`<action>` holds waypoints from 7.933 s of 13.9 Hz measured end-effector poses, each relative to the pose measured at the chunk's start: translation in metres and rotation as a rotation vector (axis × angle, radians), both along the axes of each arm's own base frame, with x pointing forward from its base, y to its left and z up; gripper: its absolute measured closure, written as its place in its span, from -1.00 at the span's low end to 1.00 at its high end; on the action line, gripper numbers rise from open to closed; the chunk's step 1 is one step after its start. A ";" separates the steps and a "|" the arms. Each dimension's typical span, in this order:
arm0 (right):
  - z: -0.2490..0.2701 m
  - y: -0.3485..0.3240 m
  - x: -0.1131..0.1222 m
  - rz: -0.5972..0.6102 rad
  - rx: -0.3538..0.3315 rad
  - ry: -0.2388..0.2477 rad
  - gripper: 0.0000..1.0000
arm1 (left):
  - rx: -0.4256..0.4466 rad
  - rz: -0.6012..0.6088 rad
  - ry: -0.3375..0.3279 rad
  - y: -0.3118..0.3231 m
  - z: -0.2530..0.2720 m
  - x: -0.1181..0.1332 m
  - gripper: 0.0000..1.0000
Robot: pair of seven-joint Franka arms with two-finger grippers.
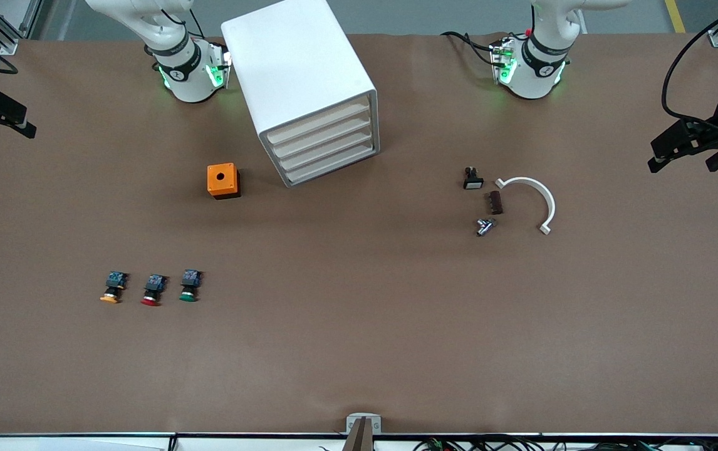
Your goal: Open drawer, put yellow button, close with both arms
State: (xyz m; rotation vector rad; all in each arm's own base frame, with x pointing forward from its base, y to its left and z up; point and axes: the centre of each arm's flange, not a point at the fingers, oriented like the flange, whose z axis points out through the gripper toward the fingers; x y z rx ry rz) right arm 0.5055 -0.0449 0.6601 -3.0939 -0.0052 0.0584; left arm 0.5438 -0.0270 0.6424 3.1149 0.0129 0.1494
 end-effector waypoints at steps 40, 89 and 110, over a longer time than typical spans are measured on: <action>0.001 -0.002 -0.001 -0.004 0.000 0.001 -1.00 | 0.447 1.566 1.401 -0.397 -0.328 -0.012 -0.77; -0.485 -0.082 0.128 -0.142 -0.081 -0.069 0.18 | 0.635 1.692 1.599 -0.369 -0.402 -0.007 0.55; -0.188 0.386 -0.028 -0.716 0.000 0.136 0.16 | -0.145 0.718 0.554 -0.309 -0.223 0.065 -0.99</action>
